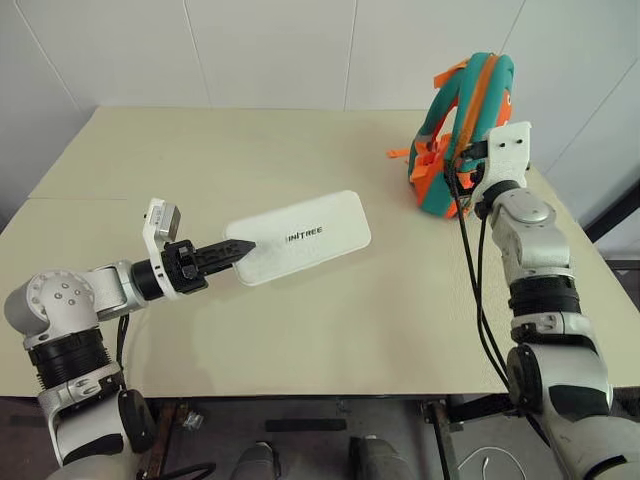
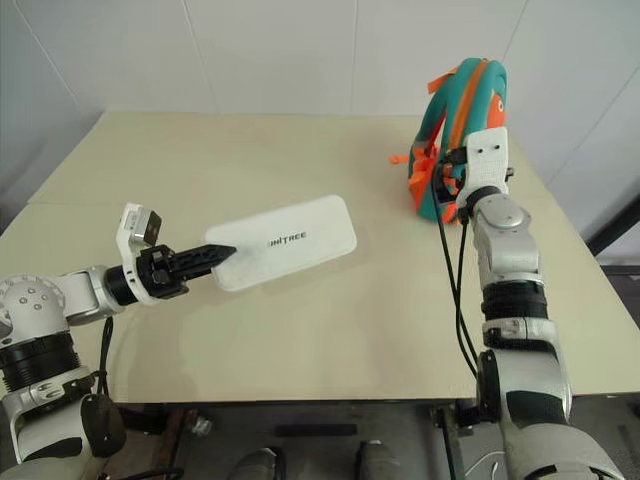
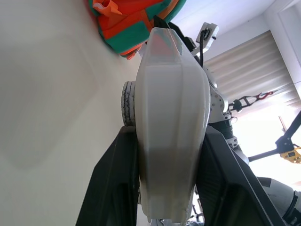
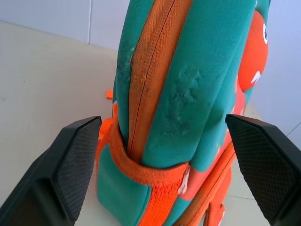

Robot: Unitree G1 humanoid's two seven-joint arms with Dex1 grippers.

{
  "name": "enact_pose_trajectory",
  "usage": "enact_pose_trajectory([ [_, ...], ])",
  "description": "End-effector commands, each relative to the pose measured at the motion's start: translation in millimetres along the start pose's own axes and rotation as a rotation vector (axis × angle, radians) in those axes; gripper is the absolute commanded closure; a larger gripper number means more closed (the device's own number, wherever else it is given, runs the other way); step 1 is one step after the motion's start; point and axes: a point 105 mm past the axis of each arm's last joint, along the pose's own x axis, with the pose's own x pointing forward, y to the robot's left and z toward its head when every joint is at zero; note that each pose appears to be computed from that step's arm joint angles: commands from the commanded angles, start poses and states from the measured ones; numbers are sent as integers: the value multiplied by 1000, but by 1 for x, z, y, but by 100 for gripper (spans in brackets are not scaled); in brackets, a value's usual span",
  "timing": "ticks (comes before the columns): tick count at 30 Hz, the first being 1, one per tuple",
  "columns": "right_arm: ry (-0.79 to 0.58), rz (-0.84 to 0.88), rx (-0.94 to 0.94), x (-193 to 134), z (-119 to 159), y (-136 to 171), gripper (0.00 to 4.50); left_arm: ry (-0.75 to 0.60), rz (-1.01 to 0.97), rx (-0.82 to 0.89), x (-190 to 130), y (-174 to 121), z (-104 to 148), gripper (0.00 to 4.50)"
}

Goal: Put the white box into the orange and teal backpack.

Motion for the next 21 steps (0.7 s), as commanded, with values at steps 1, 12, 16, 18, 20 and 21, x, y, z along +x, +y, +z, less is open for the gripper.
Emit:
enact_pose_trajectory([
  [1, -78, -45, 19, 8, 19, -3, 0, -28, -36, 41, -2, -11, 3, 325],
  [12, -65, -91, 43, 20, 17, 2, 228, -60, -23, 43, -3, -12, 3, 326],
  [16, -98, -61, 72, 18, 26, 0, 363, -81, -27, 37, -5, -13, 6, 326],
  [18, -118, -15, 84, 15, 32, 4, 427, -87, -28, 30, -6, -12, 7, 326],
  [20, -134, 36, 86, 10, 38, 7, 450, -92, -28, 23, -6, -12, 9, 326],
  [21, -139, 58, 85, 7, 40, 9, 450, -96, -28, 18, -7, -11, 10, 326],
])
